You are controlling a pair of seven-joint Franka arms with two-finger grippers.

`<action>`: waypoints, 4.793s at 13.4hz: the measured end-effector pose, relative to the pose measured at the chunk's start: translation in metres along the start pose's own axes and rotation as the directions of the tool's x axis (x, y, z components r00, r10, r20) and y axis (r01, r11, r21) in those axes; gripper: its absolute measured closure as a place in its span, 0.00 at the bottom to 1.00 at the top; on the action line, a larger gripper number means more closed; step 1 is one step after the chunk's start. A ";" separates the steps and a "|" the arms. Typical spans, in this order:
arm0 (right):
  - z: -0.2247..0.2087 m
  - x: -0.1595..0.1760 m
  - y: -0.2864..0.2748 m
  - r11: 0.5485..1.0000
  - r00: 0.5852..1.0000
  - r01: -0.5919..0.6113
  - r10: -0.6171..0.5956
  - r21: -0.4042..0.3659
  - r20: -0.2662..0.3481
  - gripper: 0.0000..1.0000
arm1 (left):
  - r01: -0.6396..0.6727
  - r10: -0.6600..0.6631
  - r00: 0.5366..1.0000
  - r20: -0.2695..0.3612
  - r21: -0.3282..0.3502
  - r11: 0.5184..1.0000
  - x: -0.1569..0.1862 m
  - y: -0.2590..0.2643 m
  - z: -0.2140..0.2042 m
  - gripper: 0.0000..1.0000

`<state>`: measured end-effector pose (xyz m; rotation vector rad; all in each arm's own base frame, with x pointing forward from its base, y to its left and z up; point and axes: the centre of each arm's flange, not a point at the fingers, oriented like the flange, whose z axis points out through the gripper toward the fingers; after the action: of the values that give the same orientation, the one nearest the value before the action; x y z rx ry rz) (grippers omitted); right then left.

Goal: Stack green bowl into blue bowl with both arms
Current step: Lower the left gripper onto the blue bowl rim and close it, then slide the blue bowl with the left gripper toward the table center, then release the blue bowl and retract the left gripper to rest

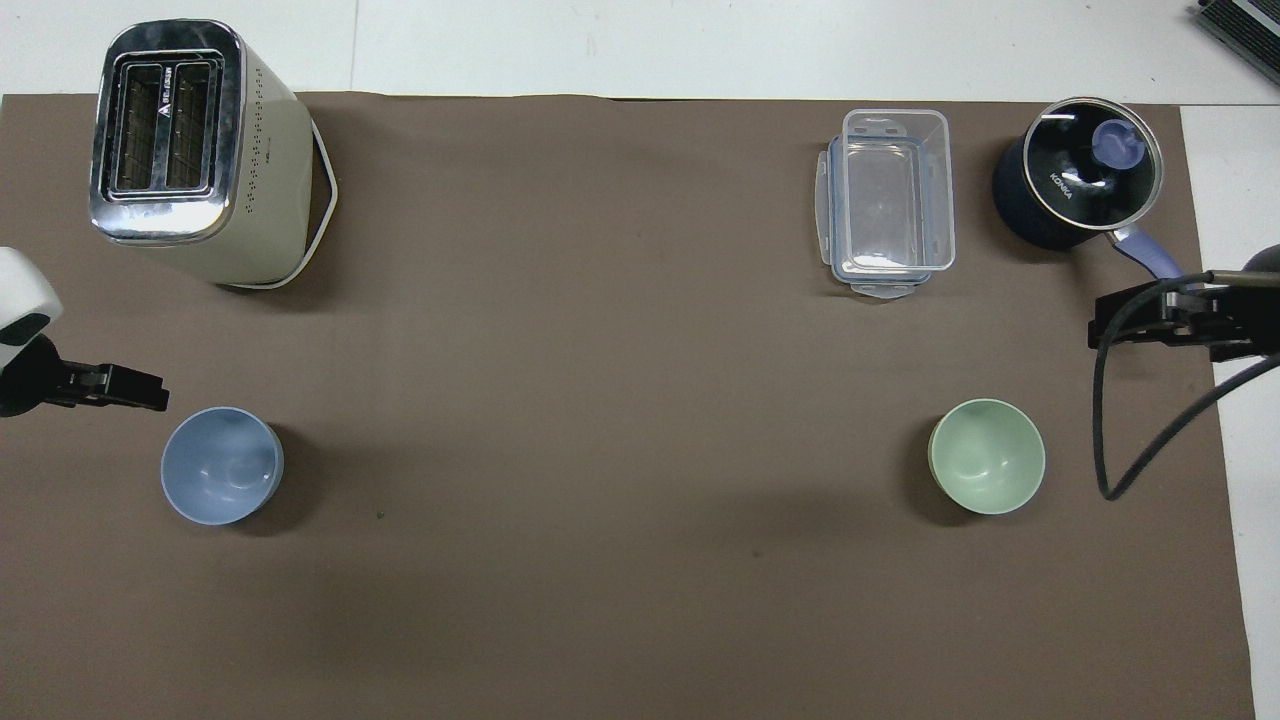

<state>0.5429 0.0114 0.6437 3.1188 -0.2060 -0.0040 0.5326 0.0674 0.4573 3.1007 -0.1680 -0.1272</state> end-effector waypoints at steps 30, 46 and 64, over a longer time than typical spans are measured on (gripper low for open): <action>-0.010 -0.006 0.000 1.000 1.000 0.002 -0.002 0.003 -0.017 0.00 | 0.097 -0.086 0.992 0.089 -0.127 0.987 -0.016 -0.005 0.062 0.94; -0.010 -0.006 0.001 1.000 1.000 0.000 0.000 0.003 -0.017 0.00 | -0.031 0.037 0.994 0.099 -0.064 0.997 0.006 0.234 0.015 0.94; -0.009 -0.005 0.006 1.000 1.000 -0.009 0.009 0.003 -0.016 0.00 | 0.111 -0.113 0.994 -0.002 -0.179 0.978 -0.047 0.341 0.120 0.11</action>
<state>0.5372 0.0067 0.6531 3.1201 -0.2200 0.0218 0.4398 -0.2693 0.3549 2.9305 0.0181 -0.1194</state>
